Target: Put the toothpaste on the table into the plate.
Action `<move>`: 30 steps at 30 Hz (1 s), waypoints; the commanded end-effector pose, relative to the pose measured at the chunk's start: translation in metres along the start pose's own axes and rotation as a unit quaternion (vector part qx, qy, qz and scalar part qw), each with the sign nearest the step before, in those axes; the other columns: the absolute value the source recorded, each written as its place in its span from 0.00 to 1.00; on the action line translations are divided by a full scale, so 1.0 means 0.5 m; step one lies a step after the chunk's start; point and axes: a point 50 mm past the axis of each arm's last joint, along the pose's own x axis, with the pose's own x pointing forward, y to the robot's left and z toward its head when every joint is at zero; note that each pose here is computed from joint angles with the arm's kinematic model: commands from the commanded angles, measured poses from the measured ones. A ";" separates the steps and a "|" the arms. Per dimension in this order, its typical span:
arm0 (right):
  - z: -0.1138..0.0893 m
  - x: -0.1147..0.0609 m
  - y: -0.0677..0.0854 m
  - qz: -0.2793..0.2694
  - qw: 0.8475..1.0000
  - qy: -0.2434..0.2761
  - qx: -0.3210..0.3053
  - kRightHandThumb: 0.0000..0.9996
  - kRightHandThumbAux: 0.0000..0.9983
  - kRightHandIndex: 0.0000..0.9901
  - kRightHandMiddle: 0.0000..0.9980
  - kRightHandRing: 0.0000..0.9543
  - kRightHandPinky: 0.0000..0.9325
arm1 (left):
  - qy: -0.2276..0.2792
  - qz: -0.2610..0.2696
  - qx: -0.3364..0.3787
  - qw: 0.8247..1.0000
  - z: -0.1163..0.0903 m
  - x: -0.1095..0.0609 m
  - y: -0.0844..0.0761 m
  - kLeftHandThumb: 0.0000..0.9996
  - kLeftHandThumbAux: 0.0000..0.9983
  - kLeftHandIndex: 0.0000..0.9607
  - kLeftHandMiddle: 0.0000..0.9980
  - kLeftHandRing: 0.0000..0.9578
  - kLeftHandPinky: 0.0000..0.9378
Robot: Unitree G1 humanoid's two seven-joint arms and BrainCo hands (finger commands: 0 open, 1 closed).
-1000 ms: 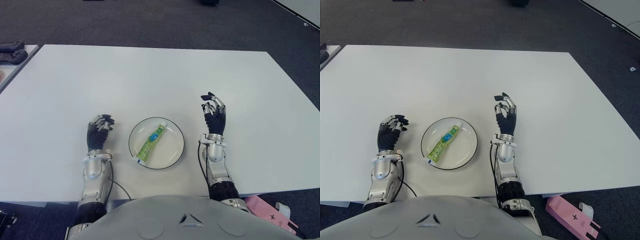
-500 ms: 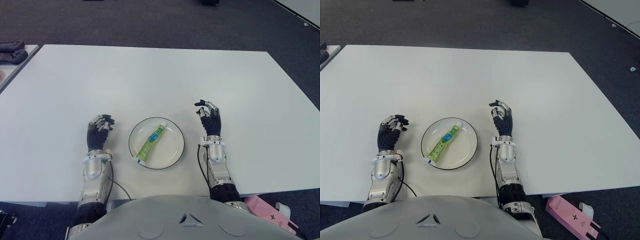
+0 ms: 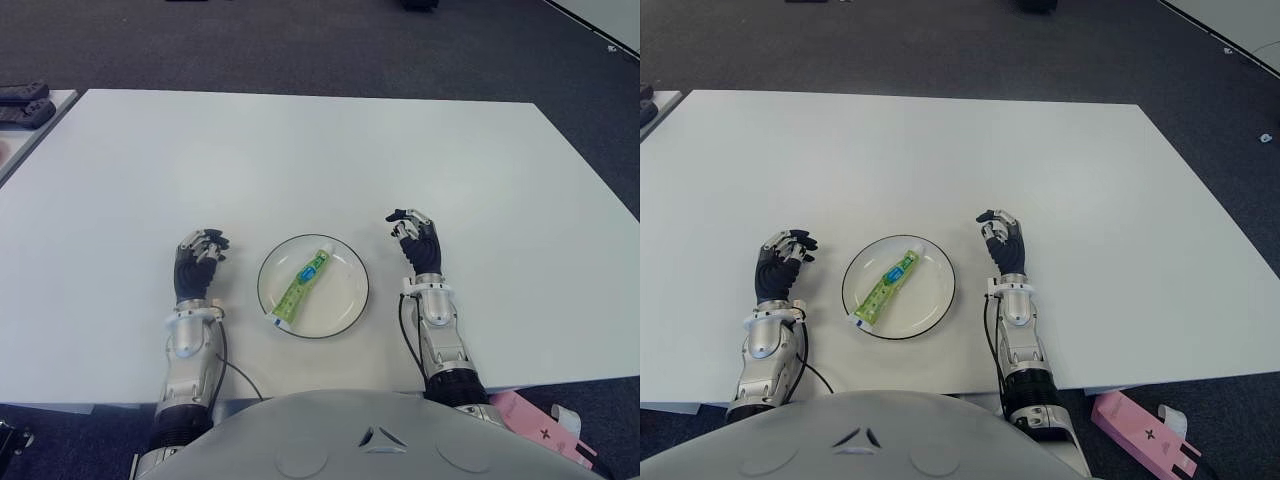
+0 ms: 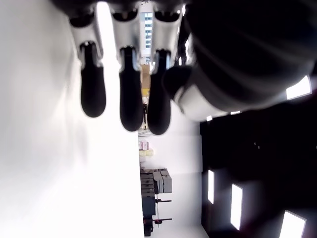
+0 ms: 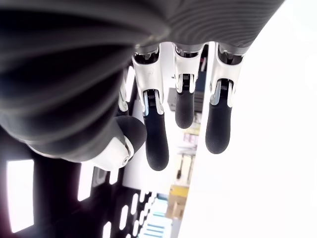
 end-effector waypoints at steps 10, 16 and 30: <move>-0.028 -0.017 -0.001 0.029 0.997 0.068 -0.018 0.71 0.73 0.43 0.46 0.47 0.47 | 0.039 -0.003 0.000 0.999 -0.032 -0.018 -0.001 0.71 0.72 0.45 0.51 0.52 0.56; -0.038 -0.022 0.001 0.035 0.996 0.084 -0.013 0.71 0.73 0.43 0.46 0.47 0.47 | 0.040 -0.003 0.000 0.999 -0.033 -0.018 0.000 0.71 0.72 0.45 0.51 0.52 0.56; -0.048 -0.035 0.006 0.031 0.994 0.108 -0.005 0.72 0.73 0.43 0.44 0.45 0.45 | 0.042 -0.003 0.001 0.999 -0.034 -0.019 0.001 0.71 0.72 0.45 0.50 0.52 0.56</move>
